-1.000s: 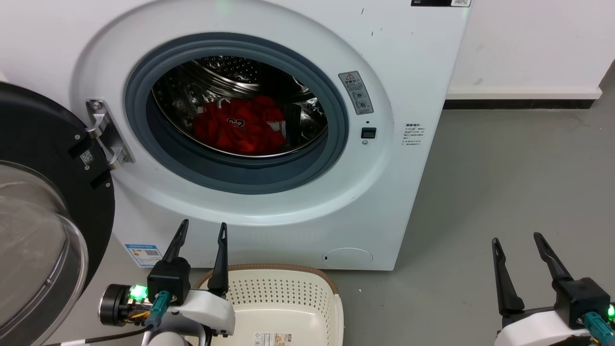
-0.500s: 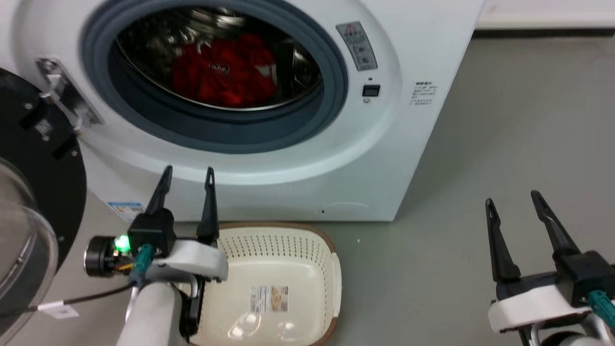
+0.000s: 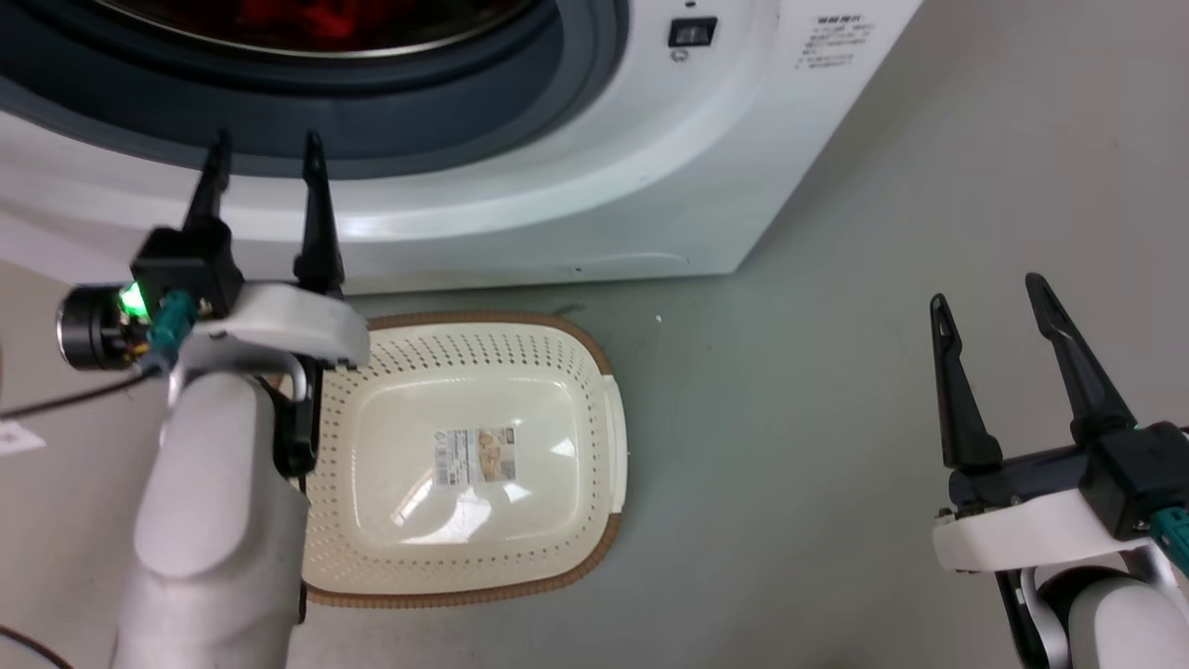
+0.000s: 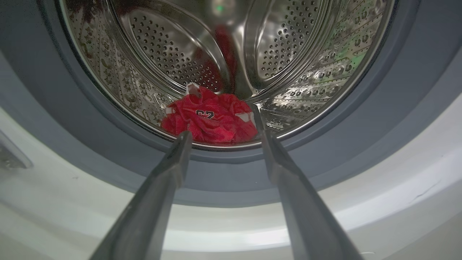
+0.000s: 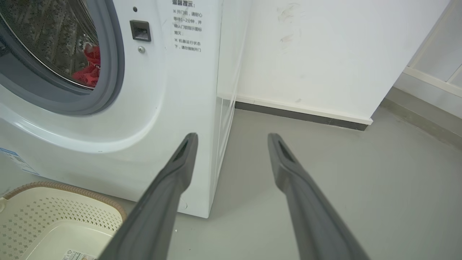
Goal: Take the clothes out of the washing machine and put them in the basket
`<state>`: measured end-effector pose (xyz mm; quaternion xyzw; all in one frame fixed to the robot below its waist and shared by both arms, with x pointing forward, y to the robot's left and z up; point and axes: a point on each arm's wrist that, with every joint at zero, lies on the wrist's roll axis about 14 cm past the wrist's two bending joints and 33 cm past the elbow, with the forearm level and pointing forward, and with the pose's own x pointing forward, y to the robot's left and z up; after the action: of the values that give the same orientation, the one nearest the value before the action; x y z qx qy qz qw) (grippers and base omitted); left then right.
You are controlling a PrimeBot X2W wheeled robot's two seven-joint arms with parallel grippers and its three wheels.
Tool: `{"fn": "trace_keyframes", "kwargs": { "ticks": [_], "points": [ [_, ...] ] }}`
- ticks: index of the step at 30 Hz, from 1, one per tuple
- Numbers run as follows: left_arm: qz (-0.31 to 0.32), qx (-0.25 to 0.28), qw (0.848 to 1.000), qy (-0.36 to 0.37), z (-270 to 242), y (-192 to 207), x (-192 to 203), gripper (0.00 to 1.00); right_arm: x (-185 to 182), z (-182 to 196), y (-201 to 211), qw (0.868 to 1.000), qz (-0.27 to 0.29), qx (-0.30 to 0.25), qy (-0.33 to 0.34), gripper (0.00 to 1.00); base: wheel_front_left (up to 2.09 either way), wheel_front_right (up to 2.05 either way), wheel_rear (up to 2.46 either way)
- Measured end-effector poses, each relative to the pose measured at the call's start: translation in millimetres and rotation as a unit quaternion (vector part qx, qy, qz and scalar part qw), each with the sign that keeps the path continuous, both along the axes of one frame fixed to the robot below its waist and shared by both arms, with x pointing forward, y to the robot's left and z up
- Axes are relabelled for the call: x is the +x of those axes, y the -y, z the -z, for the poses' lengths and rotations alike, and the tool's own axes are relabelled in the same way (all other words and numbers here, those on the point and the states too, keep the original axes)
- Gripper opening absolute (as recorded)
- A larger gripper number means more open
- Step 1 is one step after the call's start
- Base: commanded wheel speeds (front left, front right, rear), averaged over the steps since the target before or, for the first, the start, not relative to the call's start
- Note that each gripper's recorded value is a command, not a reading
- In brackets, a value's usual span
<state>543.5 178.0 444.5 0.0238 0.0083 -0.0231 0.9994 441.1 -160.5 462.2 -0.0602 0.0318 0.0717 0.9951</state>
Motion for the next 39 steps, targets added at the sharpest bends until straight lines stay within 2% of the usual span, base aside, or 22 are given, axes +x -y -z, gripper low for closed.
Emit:
{"fn": "trace_keyframes", "kwargs": {
  "ticks": [10, 26, 33, 39],
  "points": [
    [0.023, 0.013, 0.998, -0.054, 54, 8, 69, 1.0, 6, 41, 13, 0.999, 0.017, 0.004, -0.045, 1.0, 0.0, 0.0, 0.0],
    [0.044, 0.065, 0.99, -0.118, 58, 13, 173, 1.0, -7, 70, 30, 0.996, 0.042, 0.013, -0.078, 1.0, 0.0, 0.0, 0.0],
    [0.044, 0.086, 0.978, -0.184, 67, 12, 197, 1.0, -19, 78, 35, 0.994, 0.053, 0.017, -0.097, 1.0, 0.0, 0.0, 0.0],
    [0.034, 0.116, 0.96, -0.253, 98, 0, 201, 1.0, -30, 85, 42, 0.991, 0.066, 0.02, -0.113, 1.0, 0.0, 0.0, 0.0]
  ]
}}
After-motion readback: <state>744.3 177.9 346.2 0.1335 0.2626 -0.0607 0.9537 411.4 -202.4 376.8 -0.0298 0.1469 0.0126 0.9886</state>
